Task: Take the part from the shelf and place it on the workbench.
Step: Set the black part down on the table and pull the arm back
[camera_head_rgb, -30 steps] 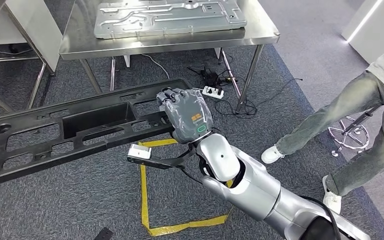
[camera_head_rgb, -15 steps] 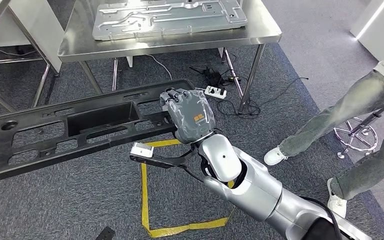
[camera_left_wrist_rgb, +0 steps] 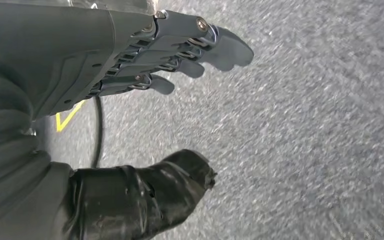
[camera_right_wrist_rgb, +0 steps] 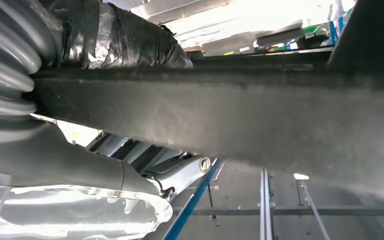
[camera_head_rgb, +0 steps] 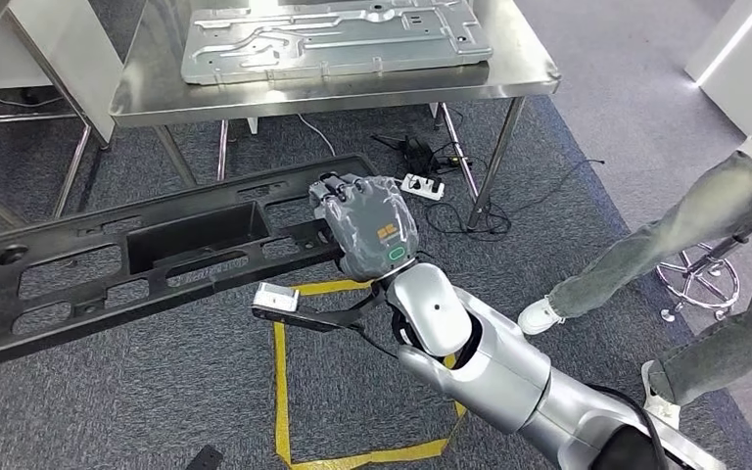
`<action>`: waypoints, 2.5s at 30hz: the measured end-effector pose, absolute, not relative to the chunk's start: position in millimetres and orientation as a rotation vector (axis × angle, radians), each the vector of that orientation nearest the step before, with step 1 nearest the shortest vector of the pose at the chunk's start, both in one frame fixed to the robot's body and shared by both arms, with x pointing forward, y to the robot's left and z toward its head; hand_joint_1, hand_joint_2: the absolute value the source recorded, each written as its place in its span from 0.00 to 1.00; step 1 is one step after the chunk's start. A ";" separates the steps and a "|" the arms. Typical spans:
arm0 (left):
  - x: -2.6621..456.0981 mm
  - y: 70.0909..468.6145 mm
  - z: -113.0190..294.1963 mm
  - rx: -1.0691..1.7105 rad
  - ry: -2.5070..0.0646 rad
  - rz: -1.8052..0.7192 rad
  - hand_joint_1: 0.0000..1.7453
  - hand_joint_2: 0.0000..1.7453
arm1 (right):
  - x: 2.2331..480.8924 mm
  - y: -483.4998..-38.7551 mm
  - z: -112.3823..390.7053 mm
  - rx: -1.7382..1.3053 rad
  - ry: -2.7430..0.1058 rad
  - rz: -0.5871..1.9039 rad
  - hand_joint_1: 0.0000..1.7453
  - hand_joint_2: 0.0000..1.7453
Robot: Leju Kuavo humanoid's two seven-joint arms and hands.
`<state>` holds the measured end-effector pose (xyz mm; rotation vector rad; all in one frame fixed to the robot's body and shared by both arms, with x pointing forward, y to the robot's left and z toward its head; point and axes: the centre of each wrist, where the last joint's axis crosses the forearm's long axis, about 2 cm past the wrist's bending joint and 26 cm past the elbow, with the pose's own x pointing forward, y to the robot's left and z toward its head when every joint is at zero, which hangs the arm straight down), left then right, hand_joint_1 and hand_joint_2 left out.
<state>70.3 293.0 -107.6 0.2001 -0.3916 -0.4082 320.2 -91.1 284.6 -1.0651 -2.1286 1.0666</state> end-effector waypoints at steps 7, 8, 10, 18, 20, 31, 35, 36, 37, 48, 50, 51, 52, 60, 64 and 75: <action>69.1 293.4 -107.8 0.198 -0.388 -0.407 0.00 1.00 | 319.9 -91.6 283.9 -1.039 -2.124 1.067 1.00 1.00; 68.5 293.4 -107.9 0.197 -0.387 -0.407 0.00 1.00 | 320.0 -91.7 283.9 -1.037 -2.123 1.067 1.00 1.00; 69.5 293.3 -107.7 0.198 -0.388 -0.407 0.00 1.00 | 320.3 -92.1 284.2 -1.033 -2.118 1.067 1.00 1.00; 73.3 294.3 -107.0 0.209 -0.385 -0.405 0.00 1.00 | 324.4 -98.9 287.0 -1.012 -2.068 1.051 1.00 1.00; 71.0 294.7 -107.4 0.210 -0.378 -0.405 0.00 1.00 | 325.4 -101.6 285.3 -1.006 -2.053 1.053 1.00 1.00; 66.9 296.1 -108.1 0.212 -0.372 -0.411 0.00 1.00 | 344.3 -134.9 287.2 -1.045 -1.897 1.035 1.00 1.00; 67.1 296.3 -108.0 0.212 -0.375 -0.411 0.00 1.00 | 355.0 -159.5 289.2 -1.112 -1.822 1.008 1.00 1.00; 66.7 295.9 -108.1 0.211 -0.375 -0.411 0.00 1.00 | 356.9 -165.7 288.3 -1.130 -1.801 1.004 1.00 1.00; 66.3 295.3 -108.2 0.210 -0.375 -0.411 0.00 1.00 | 358.7 -171.8 287.6 -1.147 -1.782 1.002 1.00 1.00; 71.1 290.8 -107.4 0.208 -0.377 -0.399 0.00 1.00 | 364.2 -213.7 279.2 -1.247 -1.671 0.997 1.00 1.00; 71.3 290.9 -107.4 0.209 -0.372 -0.399 0.00 1.00 | 363.2 -216.3 275.2 -1.247 -1.657 1.000 1.00 1.00; 70.6 290.9 -107.5 0.209 -0.368 -0.399 0.00 1.00 | 362.5 -217.8 272.8 -1.247 -1.650 1.002 1.00 1.00; 70.0 290.9 -107.6 0.210 -0.365 -0.399 0.00 1.00 | 361.8 -219.5 270.3 -1.248 -1.642 1.006 1.00 1.00; 69.8 292.9 -107.6 0.221 -0.356 -0.399 0.00 1.00 | 359.7 -237.7 263.3 -1.294 -1.587 0.996 1.00 1.00; 72.2 292.9 -107.2 0.222 -0.363 -0.397 0.00 1.00 | 358.0 -245.1 263.5 -1.310 -1.579 0.990 1.00 1.00; 74.1 293.6 -106.9 0.223 -0.369 -0.398 0.00 1.00 | 349.7 -248.2 249.3 -1.405 -1.569 1.087 1.00 1.00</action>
